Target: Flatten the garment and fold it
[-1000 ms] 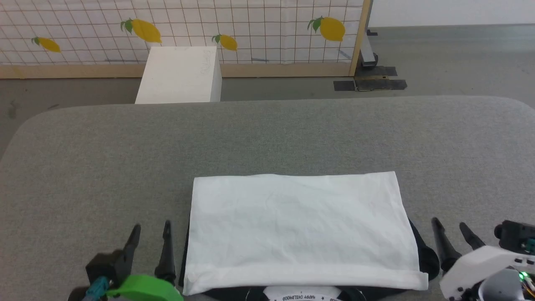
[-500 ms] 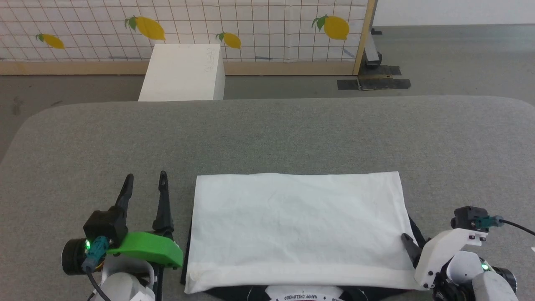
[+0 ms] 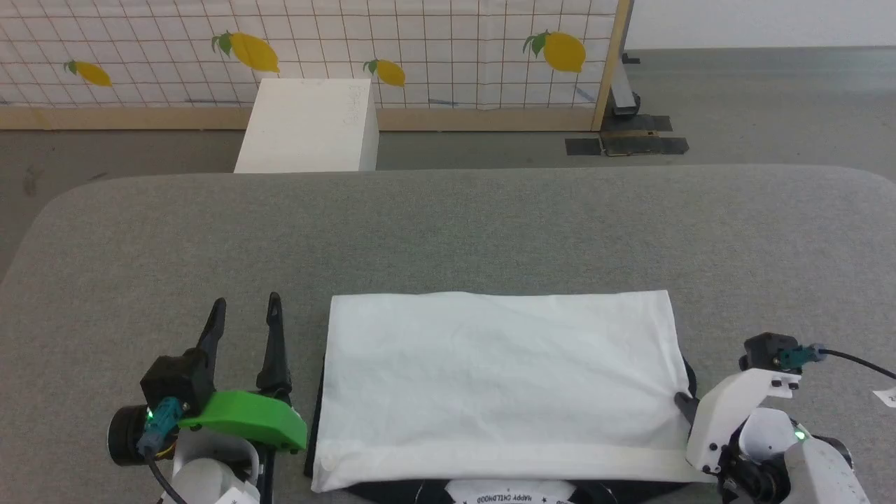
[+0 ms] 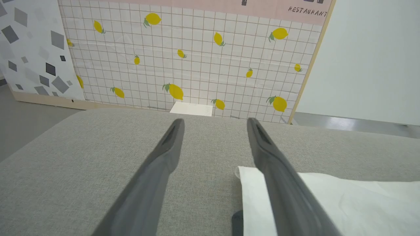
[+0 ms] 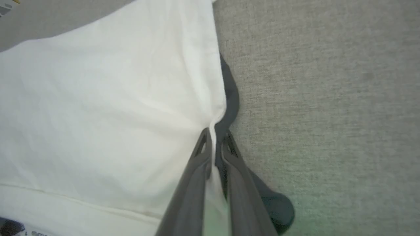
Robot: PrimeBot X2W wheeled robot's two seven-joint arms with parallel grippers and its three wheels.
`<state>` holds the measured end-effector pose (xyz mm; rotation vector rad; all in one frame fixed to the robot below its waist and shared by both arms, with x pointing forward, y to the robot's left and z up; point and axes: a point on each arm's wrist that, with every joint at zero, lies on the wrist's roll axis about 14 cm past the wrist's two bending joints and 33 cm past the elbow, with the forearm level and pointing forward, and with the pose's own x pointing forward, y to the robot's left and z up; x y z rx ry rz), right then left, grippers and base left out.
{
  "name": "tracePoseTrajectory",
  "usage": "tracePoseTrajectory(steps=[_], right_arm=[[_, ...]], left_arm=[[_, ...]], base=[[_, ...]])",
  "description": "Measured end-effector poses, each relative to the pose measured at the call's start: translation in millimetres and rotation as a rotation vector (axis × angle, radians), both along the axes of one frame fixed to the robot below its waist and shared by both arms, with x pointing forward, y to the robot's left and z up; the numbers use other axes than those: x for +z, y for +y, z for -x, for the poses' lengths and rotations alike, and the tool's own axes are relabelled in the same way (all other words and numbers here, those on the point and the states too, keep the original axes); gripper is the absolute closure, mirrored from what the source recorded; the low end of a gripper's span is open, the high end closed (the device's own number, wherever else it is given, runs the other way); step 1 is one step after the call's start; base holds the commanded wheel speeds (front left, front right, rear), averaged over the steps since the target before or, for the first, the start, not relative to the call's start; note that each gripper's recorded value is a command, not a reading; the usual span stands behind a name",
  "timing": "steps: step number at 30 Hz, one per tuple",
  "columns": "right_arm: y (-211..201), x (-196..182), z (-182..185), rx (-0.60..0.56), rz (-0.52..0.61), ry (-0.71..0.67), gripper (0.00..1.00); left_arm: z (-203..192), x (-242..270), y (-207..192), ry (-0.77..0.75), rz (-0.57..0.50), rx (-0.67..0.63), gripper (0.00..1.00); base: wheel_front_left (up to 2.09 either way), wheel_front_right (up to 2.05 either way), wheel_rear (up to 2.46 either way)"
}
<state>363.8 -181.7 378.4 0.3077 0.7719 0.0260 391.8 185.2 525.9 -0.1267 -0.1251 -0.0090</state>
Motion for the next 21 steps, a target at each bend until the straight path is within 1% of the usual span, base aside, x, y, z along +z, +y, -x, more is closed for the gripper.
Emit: tracePoseTrajectory(steps=[4, 6, 10, 12, 15, 18, 21], right_arm=[[-27, 7, 0, -0.068, 0.073, -0.046, 1.0], [-51, 12, 2, -0.116, 0.135, -0.063, 1.0], [-90, 20, 13, -0.194, 0.238, -0.071, 1.0], [-100, 23, 16, -0.21, 0.27, -0.075, 1.0], [-100, 34, 13, -0.206, 0.279, -0.109, 1.0], [-83, 54, 2, -0.176, 0.221, -0.188, 1.0], [-56, 78, -4, -0.094, 0.197, -0.252, 1.0]], left_arm=[[0, 0, 0, -0.001, 0.009, -0.001, 0.0], [-1, 0, 2, -0.001, 0.008, 0.003, 0.0], [-1, -1, 0, 0.0, 0.009, -0.001, 0.0], [-1, -1, 0, 0.002, 0.012, -0.001, 0.0], [-1, -2, -1, 0.003, 0.007, 0.001, 0.0], [0, -3, -1, 0.006, 0.004, -0.002, 0.0], [0, -4, 2, 0.007, 0.005, 0.006, 0.0]], base=[[0.0, 0.0, 0.0], [0.0, 0.0, 0.0], [0.0, 0.0, 0.0], [0.0, 0.0, 0.0], [0.0, 0.0, 0.0], [0.0, 0.0, 0.0], [0.0, 0.0, 0.0]])
